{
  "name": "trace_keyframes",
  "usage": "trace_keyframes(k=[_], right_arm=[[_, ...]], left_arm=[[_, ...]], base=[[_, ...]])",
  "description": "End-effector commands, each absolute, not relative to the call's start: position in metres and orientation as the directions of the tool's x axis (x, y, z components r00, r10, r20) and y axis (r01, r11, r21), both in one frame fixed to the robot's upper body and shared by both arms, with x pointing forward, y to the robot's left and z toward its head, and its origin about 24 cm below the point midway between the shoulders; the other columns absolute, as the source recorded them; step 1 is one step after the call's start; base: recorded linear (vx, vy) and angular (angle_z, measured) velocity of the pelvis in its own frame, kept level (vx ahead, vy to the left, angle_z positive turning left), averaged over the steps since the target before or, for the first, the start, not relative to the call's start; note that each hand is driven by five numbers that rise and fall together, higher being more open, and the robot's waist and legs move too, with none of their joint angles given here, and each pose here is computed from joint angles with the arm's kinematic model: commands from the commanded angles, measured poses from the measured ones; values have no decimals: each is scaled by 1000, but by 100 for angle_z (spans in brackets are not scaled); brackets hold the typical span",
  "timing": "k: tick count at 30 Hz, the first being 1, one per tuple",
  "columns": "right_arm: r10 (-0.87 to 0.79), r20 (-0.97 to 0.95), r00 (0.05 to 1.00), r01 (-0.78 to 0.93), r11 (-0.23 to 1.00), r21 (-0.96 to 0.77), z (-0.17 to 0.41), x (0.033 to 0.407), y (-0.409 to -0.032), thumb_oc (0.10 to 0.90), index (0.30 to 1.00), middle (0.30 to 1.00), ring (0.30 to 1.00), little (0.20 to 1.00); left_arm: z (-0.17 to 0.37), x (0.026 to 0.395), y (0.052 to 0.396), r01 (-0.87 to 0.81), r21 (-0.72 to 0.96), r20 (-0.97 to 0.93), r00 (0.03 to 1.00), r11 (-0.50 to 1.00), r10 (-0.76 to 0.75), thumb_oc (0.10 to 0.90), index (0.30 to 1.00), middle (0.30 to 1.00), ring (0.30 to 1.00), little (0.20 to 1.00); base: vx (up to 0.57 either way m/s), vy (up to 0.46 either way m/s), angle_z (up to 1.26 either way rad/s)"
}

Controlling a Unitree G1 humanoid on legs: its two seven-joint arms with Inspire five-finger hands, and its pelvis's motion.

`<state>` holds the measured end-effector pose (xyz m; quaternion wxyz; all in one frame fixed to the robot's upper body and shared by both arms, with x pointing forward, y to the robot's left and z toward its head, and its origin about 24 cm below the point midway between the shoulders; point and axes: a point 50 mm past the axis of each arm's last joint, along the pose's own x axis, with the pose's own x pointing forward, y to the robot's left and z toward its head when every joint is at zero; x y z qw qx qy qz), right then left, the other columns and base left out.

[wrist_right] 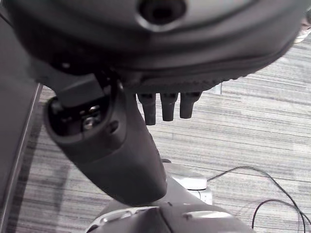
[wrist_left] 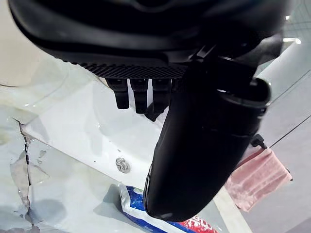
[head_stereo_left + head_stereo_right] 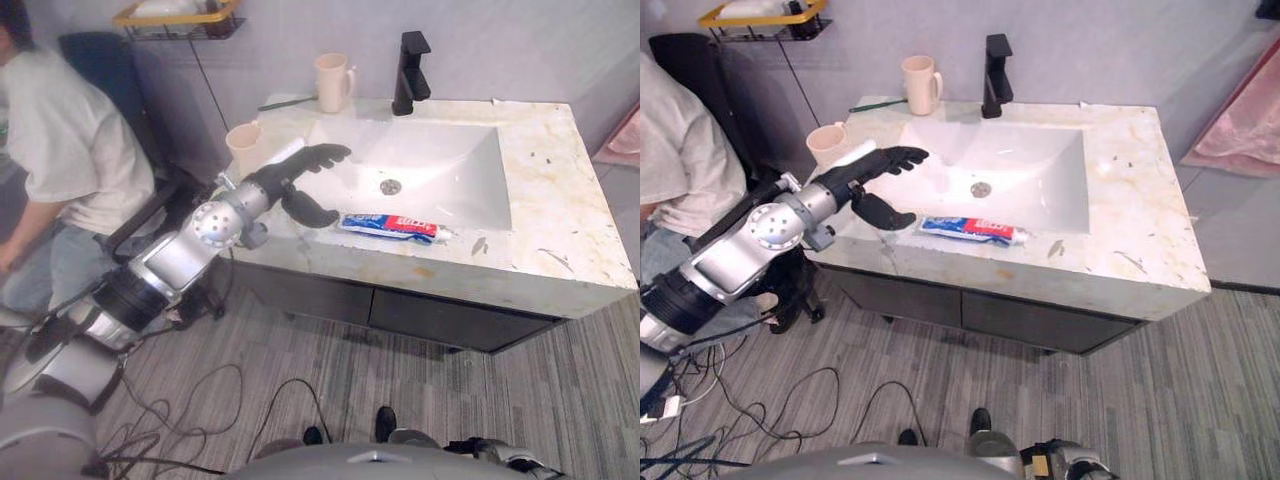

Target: Organize the bathroom.

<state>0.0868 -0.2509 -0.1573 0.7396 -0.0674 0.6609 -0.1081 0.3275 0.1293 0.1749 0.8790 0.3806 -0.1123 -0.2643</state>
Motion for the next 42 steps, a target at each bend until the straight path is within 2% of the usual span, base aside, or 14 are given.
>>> trace_keyframes(k=[1,13,42], right_arm=[[-202,-969,140,90,977,-191,-158,96,-243,800,900,900,900,900],[-188,-976,108,99,979,-177,-163,85,-235,800,900,900,900,900],[-206,-974,100,192,964,-184,-165,75,-229,800,900,900,900,900]], left_arm=[[232,328,133,227,799,167,806,557,-568,800,900,900,900,900],[225,333,112,275,816,96,804,509,-587,800,900,900,900,900],[232,330,124,280,854,45,800,438,-599,800,900,900,900,900]], base=[[0,0,0],[2,-2,0],[12,-4,-3]])
